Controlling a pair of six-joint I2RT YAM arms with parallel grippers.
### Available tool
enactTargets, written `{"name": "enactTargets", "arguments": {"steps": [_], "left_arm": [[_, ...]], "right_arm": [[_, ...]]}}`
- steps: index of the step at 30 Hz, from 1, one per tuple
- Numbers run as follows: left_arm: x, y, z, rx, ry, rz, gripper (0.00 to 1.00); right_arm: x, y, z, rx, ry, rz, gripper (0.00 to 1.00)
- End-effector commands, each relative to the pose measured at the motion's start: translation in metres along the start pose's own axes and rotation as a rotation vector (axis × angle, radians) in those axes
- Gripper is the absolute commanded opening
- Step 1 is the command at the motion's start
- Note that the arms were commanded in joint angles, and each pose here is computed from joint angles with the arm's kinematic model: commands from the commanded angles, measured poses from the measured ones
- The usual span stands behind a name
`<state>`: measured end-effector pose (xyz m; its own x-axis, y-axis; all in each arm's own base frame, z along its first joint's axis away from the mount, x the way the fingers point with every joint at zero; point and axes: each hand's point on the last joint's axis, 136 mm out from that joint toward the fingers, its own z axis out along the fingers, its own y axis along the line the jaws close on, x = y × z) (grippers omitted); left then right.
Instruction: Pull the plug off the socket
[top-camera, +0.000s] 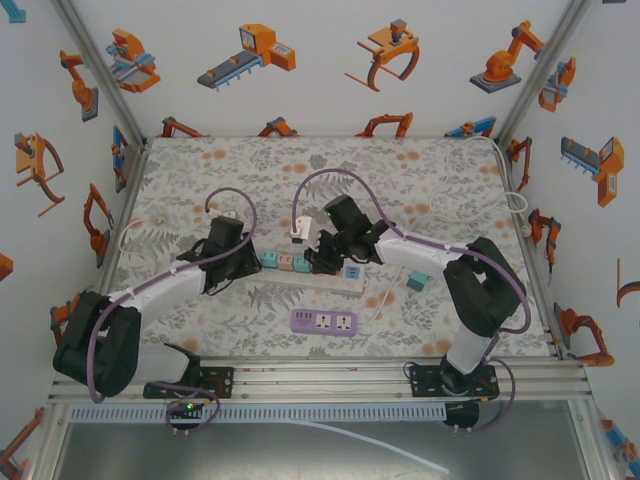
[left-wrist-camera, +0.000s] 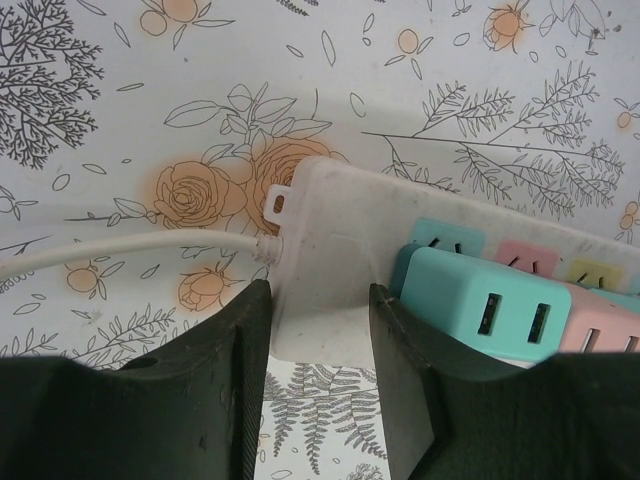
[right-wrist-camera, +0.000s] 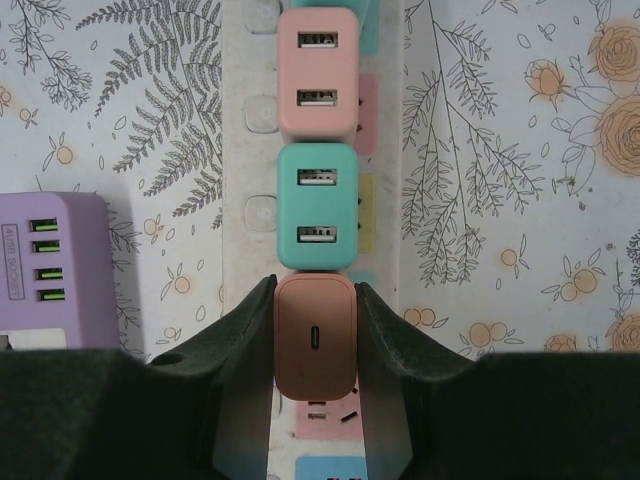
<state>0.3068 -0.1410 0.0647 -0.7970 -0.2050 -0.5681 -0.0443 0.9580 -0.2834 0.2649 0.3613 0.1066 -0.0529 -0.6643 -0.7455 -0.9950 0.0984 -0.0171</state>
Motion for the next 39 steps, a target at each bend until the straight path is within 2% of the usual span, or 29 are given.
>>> {"name": "enactTargets", "arguments": {"steps": [1, 6, 12, 14, 18, 23, 28, 33, 39], "left_arm": [[0.083, 0.035, 0.010, -0.124, 0.288, 0.083, 0.43], [0.086, 0.038, 0.010, -0.162, 0.287, 0.111, 0.43], [0.085, 0.038, 0.009, -0.176, 0.281, 0.130, 0.44], [0.085, 0.039, 0.010, -0.183, 0.282, 0.135, 0.44], [0.084, 0.039, 0.011, -0.194, 0.279, 0.144, 0.43], [0.084, 0.038, 0.012, -0.202, 0.280, 0.158, 0.44], [0.084, 0.038, 0.012, -0.207, 0.277, 0.163, 0.44], [0.084, 0.038, 0.012, -0.209, 0.278, 0.169, 0.44], [0.084, 0.037, 0.013, -0.215, 0.275, 0.179, 0.44]], "right_arm": [[-0.074, -0.004, -0.023, 0.005, -0.226, -0.092, 0.09], [-0.078, -0.011, -0.026, 0.006, -0.253, -0.042, 0.08], [-0.059, -0.007, -0.012, 0.027, -0.144, -0.099, 0.06], [-0.066, -0.008, -0.017, 0.034, -0.166, -0.079, 0.06], [-0.081, -0.017, -0.030, 0.025, -0.286, -0.002, 0.05], [-0.060, -0.011, -0.013, 0.025, -0.157, -0.058, 0.04], [-0.081, -0.020, -0.032, 0.025, -0.291, 0.045, 0.05], [-0.067, -0.017, -0.022, 0.042, -0.169, -0.009, 0.04], [-0.081, -0.024, -0.034, 0.064, -0.248, 0.033, 0.03]]}}
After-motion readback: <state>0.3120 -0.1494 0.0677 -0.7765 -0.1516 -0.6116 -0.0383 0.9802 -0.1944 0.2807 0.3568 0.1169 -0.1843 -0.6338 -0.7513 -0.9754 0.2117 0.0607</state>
